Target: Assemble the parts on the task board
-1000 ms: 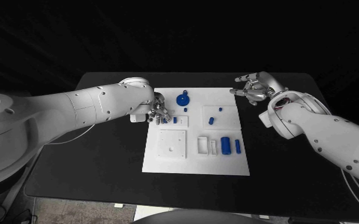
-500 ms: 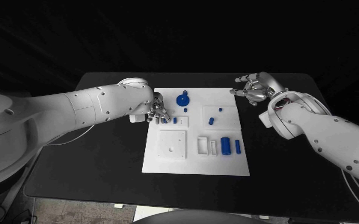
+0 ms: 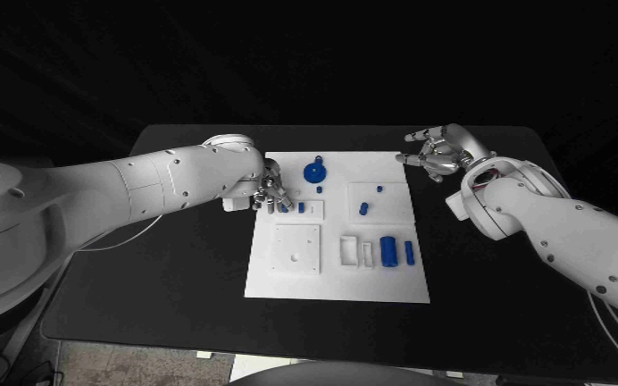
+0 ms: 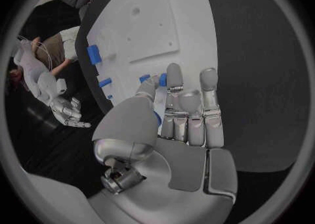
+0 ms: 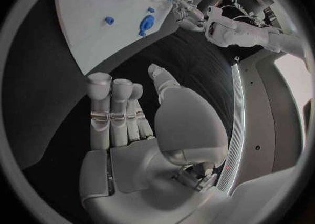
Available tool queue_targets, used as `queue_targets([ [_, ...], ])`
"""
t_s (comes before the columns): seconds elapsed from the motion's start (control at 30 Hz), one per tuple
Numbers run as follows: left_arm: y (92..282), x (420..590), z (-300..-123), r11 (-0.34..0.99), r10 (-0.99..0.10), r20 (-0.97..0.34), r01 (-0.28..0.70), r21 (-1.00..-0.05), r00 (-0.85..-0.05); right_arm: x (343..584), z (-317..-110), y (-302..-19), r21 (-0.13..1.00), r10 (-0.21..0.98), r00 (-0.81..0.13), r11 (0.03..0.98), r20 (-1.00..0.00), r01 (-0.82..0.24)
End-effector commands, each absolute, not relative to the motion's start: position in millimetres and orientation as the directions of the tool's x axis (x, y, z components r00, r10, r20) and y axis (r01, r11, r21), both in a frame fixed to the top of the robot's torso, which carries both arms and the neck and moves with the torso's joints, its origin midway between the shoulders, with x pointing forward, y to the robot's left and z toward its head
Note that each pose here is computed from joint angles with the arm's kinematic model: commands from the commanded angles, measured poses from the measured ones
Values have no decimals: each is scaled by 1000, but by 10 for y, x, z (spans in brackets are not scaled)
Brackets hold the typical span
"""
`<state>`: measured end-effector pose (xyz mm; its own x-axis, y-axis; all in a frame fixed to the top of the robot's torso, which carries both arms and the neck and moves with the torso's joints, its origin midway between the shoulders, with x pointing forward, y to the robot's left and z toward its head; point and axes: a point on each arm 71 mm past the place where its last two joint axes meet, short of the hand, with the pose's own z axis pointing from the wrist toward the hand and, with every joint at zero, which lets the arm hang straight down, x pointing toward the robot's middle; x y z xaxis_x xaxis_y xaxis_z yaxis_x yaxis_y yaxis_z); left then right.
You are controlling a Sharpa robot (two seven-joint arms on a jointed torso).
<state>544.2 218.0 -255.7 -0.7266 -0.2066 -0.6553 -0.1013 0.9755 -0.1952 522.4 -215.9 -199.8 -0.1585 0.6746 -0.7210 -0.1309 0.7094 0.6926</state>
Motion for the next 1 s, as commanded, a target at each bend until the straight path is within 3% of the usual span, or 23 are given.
queue_targets([
  [0.03, 2208, 5436, -2586, 976, -211, -656, -116, -186, -725, 5220, -2001, -2146, 688, 667, -168, 712, -726, -141],
  [1.0, 2278, 5450, -2591, 978, -207, -657, -142, -152, -724, 5222, -2004, -2142, 688, 667, -170, 712, -725, -141],
])
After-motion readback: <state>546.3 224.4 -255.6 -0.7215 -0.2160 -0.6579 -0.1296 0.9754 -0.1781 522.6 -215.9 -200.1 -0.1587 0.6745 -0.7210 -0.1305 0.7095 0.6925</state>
